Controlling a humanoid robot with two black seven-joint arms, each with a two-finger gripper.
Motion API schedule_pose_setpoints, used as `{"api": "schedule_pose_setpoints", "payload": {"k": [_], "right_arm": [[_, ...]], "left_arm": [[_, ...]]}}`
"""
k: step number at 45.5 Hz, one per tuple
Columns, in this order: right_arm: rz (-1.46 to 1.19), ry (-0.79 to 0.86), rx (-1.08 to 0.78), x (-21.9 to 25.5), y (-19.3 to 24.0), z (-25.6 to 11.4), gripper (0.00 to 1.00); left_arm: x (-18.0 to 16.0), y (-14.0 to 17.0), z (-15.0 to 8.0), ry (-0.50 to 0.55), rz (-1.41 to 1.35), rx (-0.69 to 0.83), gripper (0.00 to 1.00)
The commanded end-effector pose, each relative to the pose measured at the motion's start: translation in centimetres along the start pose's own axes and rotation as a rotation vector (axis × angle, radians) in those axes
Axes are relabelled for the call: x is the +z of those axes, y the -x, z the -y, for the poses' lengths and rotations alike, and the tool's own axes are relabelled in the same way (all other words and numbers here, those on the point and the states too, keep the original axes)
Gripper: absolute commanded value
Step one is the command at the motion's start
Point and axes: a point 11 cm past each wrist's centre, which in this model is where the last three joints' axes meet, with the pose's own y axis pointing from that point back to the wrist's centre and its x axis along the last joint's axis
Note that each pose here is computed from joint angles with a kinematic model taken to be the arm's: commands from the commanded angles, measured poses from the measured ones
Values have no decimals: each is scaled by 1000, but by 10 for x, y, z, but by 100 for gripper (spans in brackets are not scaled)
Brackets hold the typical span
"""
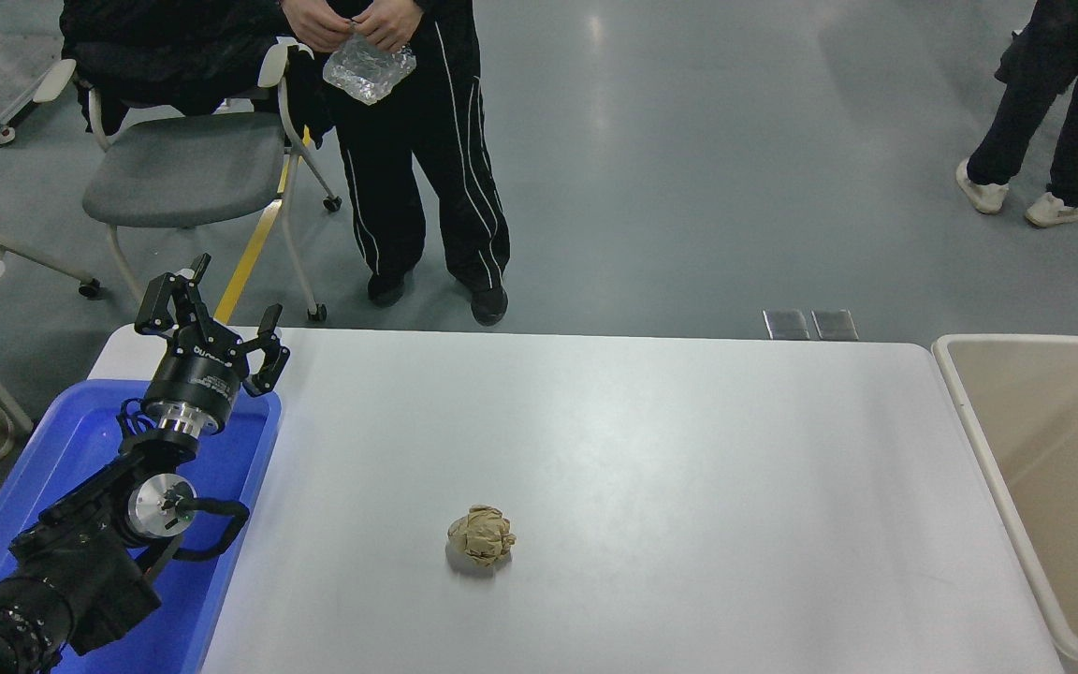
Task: Dispose of the paper cup in the dustbin
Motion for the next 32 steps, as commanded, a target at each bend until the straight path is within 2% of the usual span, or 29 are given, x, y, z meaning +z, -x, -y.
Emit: {"api": "schedule_pose_setpoints", "payload": {"k": [1,11,20,25,32], "right_arm": [[366,-200,-83,-113,-8,-19,99],[622,-325,-271,-166,14,-42,99],[667,-406,-316,-176,12,-52,99],[699,-451,-291,-159,16,-46,99],[689,-449,-316,-104,55,-40,99]], "left_arm": [[0,0,0,0,0,0,100],[0,0,0,0,0,0,100],[0,0,0,0,0,0,100],[0,0,0,0,0,0,100],[0,0,0,0,0,0,100]]}}
